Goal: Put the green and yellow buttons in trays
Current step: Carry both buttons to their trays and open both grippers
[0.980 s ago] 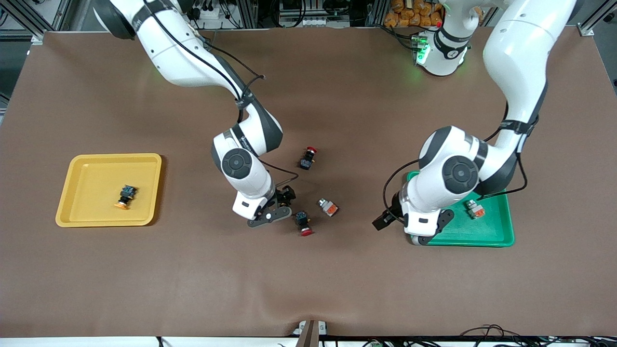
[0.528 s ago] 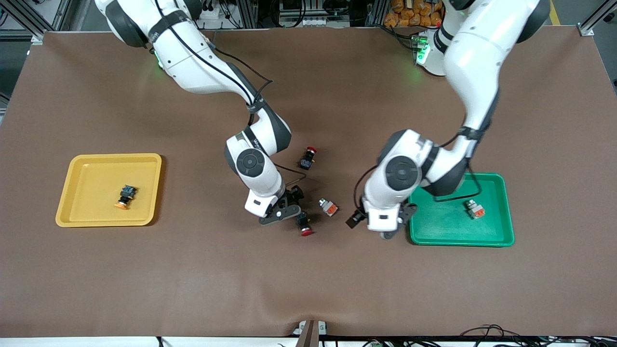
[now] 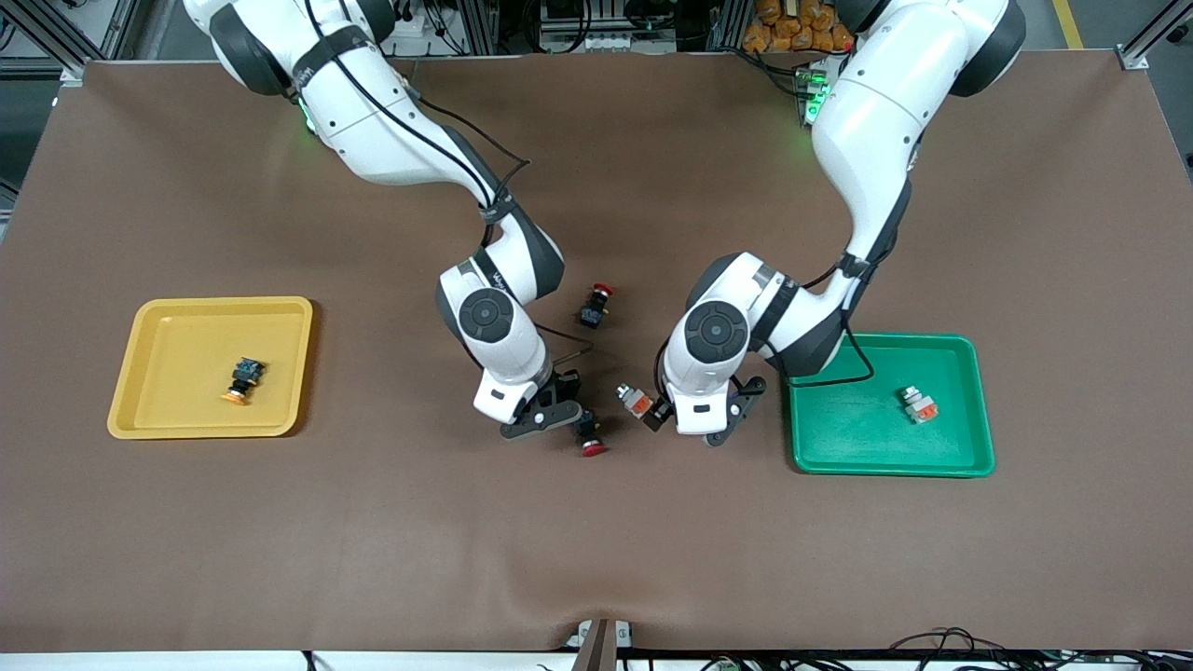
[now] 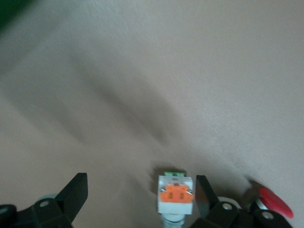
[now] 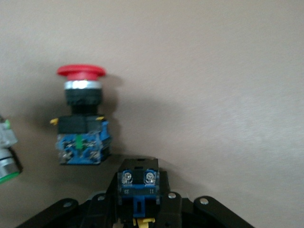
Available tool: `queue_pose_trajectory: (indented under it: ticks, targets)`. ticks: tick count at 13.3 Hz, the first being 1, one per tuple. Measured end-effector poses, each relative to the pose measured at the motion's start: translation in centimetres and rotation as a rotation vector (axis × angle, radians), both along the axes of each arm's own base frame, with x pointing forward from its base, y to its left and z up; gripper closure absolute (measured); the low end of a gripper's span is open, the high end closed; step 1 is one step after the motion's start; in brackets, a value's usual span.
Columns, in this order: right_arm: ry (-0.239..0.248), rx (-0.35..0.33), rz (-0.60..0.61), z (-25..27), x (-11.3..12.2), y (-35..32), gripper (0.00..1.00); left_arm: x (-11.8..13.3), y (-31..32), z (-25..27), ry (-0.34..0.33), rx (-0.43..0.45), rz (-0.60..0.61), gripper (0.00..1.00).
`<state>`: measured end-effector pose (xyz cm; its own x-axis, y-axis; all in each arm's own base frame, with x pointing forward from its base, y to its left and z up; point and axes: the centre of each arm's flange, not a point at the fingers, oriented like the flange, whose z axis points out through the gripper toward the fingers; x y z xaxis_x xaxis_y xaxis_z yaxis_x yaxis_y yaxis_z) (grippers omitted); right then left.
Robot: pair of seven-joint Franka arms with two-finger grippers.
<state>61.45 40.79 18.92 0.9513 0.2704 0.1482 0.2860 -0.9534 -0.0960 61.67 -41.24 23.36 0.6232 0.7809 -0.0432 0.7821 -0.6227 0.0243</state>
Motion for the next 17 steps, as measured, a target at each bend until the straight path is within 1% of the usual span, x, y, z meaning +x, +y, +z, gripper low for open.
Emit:
queue_pose_trajectory:
  ticks: [2,4,5,7,9,10,12,13,14,15,16,17]
  targets:
    - [0.020,-0.010,-0.025,1.8,1.2,-1.6,0.66,-0.5,-1.4,-1.3,-0.021,-0.028,0.038,0.00]
    - [0.037,-0.015,-0.071,5.7,3.1,-4.6,0.66,-1.3,-2.9,-2.5,-0.031,-0.047,0.042,0.00]
    - [0.048,-0.018,-0.103,8.0,4.2,-7.0,0.66,-1.6,-3.4,-2.9,-0.036,-0.054,0.039,0.00]
    - [0.091,-0.035,-0.165,12.4,6.1,-13.2,0.66,-1.7,-3.7,-3.5,-0.042,-0.063,0.036,0.00]
    - [0.132,-0.053,-0.183,14.9,7.5,-20.8,0.66,-1.9,-3.8,-4.3,-0.036,-0.060,0.035,0.00]
    - [0.144,-0.058,-0.174,15.2,8.0,-24.9,0.66,-2.0,-3.8,-4.6,-0.033,-0.056,0.034,0.07]
    - [0.175,-0.065,-0.136,14.1,8.0,-33.3,0.66,-2.2,-3.9,-5.3,-0.026,-0.051,0.031,0.31]
    - [0.212,-0.066,-0.133,13.1,7.6,-37.0,0.66,-2.4,-4.0,-5.6,-0.023,-0.049,0.028,0.43]
    - [0.264,-0.063,-0.145,12.2,6.8,-40.4,0.66,-2.4,-4.1,-5.6,-0.024,-0.048,0.027,0.52]
    - [0.312,-0.056,-0.148,11.5,6.1,-43.5,0.66,-2.2,-4.1,-5.4,-0.030,-0.051,0.027,0.59]
    - [0.344,-0.046,-0.140,11.1,5.4,-46.2,0.66,-1.7,-3.9,-4.9,-0.041,-0.054,0.027,0.59]
    - [0.359,-0.035,-0.130,10.8,4.9,-48.8,0.66,-0.9,-3.3,-4.1,-0.058,-0.059,0.020,0.59]
